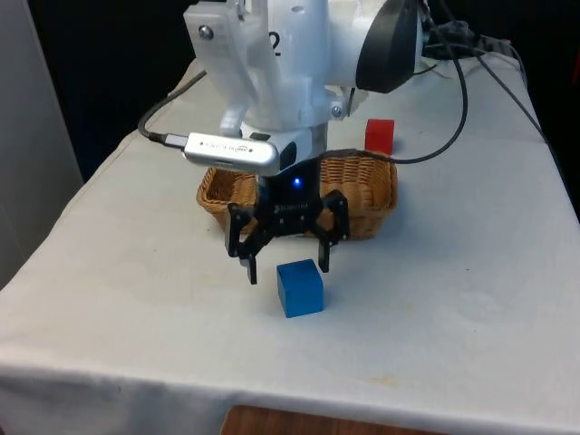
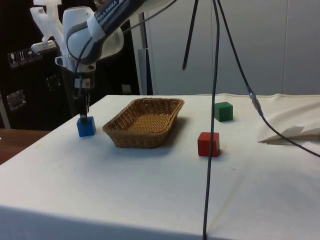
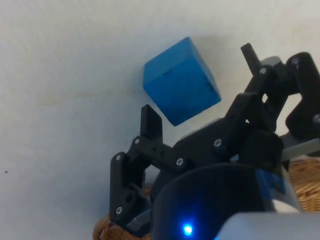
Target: Pick up the blue cube and place it into the basket.
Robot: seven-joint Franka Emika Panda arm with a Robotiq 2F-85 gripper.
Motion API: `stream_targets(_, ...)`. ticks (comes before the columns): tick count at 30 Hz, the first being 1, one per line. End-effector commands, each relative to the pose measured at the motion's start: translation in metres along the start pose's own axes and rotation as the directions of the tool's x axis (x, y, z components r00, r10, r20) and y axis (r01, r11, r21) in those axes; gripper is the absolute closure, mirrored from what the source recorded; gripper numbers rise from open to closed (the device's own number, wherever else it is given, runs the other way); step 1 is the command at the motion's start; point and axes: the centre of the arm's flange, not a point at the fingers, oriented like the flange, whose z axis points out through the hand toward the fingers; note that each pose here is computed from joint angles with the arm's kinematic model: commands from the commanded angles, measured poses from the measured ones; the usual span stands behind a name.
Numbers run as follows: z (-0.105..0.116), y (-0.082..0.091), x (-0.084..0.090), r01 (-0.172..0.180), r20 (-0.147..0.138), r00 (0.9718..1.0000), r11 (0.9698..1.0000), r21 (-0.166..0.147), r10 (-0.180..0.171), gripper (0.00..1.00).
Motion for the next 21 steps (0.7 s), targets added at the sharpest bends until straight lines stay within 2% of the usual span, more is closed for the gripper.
stream_targets(1,0.004,-0.001,0.000,0.003,-0.002,1.0000,1.0000,0.009,-0.003,0.00)
stream_targets(6,0.014,-0.002,-0.003,0.000,0.006,1.0000,0.9998,0.019,0.000,0.00)
stream_targets(8,0.011,-0.002,-0.003,-0.001,0.010,0.9999,1.0000,0.010,0.001,0.00)
stream_targets(9,0.018,-0.002,-0.004,-0.001,0.009,1.0000,0.9998,0.021,0.001,0.00)
stream_targets(12,0.025,-0.002,-0.005,-0.001,0.010,1.0000,0.9998,0.022,0.001,0.00)
stream_targets(21,0.032,0.004,-0.004,-0.006,0.009,0.9999,0.9999,0.012,0.006,0.00)
